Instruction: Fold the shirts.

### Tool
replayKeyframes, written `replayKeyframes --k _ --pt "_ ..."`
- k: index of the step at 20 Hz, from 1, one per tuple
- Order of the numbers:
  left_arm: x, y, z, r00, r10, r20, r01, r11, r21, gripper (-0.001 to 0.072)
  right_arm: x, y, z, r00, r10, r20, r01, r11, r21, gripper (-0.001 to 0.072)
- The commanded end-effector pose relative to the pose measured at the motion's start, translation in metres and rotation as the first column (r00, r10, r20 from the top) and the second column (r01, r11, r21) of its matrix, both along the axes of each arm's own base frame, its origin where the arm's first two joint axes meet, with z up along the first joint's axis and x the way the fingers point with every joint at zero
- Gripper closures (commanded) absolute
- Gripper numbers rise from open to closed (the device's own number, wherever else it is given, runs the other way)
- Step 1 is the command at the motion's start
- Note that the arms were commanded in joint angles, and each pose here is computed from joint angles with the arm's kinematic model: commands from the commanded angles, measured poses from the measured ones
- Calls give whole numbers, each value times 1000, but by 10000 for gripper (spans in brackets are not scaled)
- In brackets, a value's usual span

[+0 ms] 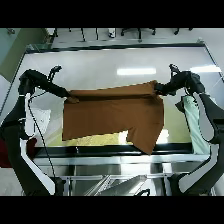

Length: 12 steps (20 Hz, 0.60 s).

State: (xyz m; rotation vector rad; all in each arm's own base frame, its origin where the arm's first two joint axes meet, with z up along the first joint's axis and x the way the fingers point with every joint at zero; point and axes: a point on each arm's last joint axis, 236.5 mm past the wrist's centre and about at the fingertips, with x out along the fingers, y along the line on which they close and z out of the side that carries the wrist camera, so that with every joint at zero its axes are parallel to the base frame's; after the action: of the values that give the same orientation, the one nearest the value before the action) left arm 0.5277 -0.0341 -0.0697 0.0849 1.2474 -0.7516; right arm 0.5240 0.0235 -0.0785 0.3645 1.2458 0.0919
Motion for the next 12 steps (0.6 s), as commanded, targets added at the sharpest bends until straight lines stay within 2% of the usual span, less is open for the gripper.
replayKeyframes --k 1,11,12 --pt "-12 5 -4 996 -86 -16 87 996 38 693 -5 -3 -3 1000 -15 -25 15 1000 -18 692" --pt "4 -12 2 991 -116 67 111 992 65 683 -8 8 -3 999 0 -38 0 1000 -1 690" --pt "4 -7 4 991 -117 70 111 990 90 475 -9 8 -3 999 -2 -45 2 1000 1 683"
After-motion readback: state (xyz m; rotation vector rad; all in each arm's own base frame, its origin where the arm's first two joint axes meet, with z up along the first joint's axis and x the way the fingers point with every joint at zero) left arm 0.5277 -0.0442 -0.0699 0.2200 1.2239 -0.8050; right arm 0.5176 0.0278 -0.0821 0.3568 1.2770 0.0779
